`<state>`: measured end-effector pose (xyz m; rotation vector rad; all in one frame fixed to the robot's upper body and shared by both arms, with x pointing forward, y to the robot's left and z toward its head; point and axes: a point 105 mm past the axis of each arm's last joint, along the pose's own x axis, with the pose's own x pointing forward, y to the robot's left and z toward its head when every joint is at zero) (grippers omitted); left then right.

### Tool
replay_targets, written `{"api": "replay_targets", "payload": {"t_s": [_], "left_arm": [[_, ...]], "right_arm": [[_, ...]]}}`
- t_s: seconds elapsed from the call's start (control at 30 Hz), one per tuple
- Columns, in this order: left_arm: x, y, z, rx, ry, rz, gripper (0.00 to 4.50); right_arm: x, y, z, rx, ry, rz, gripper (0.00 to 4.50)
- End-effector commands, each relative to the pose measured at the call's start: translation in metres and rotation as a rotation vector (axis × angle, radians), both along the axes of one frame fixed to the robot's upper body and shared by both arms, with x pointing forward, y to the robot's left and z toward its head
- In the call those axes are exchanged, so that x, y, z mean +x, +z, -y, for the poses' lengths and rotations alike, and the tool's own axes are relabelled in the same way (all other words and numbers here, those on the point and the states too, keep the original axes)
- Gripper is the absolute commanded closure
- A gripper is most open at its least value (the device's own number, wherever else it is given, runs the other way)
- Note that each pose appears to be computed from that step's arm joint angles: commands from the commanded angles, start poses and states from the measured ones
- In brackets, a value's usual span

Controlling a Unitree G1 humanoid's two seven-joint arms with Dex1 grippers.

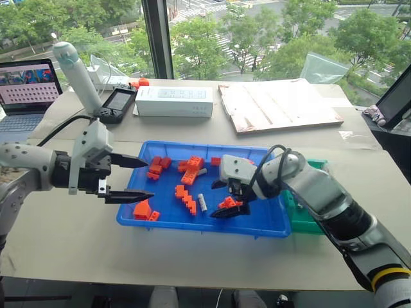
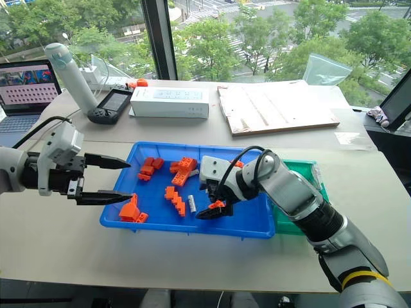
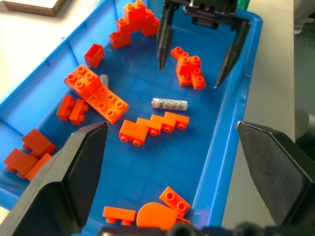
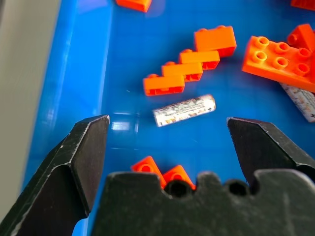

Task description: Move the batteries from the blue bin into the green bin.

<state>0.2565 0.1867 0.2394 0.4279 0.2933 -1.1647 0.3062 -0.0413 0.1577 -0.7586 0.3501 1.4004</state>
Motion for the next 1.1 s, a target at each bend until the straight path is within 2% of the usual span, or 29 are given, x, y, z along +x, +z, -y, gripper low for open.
{"api": "replay_targets", "payload": {"t_s": [0.03, 0.13, 0.27, 0.53, 0.63, 0.73, 0.77, 0.97, 1.1], "left_arm": [[-0.007, 0.010, -0.001, 0.012, 0.016, 0.041, 0.00], [-0.009, 0.010, 0.000, 0.007, 0.028, 0.041, 0.00], [-0.016, 0.017, 0.011, -0.069, 0.025, 0.053, 0.00], [-0.023, 0.015, 0.012, -0.093, 0.053, 0.043, 0.00], [-0.025, 0.017, 0.014, -0.103, 0.052, 0.044, 0.00], [-0.025, 0.017, 0.014, -0.101, 0.052, 0.042, 0.00], [-0.025, 0.017, 0.014, -0.101, 0.048, 0.039, 0.00], [-0.022, 0.016, 0.019, -0.116, -0.010, 0.027, 0.00], [-0.016, 0.020, 0.031, -0.159, -0.095, 0.028, 0.00]], "right_arm": [[-0.003, 0.004, -0.016, -0.008, 0.117, 0.063, 0.05], [0.002, 0.000, -0.023, -0.017, 0.148, 0.072, 0.05], [0.010, -0.007, -0.031, -0.019, 0.164, 0.061, 0.05], [0.020, -0.022, -0.034, -0.031, 0.166, 0.024, 0.05], [0.023, -0.025, -0.033, -0.033, 0.160, 0.010, 0.78], [0.024, -0.022, -0.031, -0.021, 0.156, 0.005, 1.80], [0.025, -0.016, -0.030, -0.001, 0.147, 0.004, 2.03], [0.033, 0.041, 0.002, 0.106, 0.047, 0.045, 2.03], [0.038, 0.081, 0.052, 0.122, -0.106, 0.122, 2.03]]}}
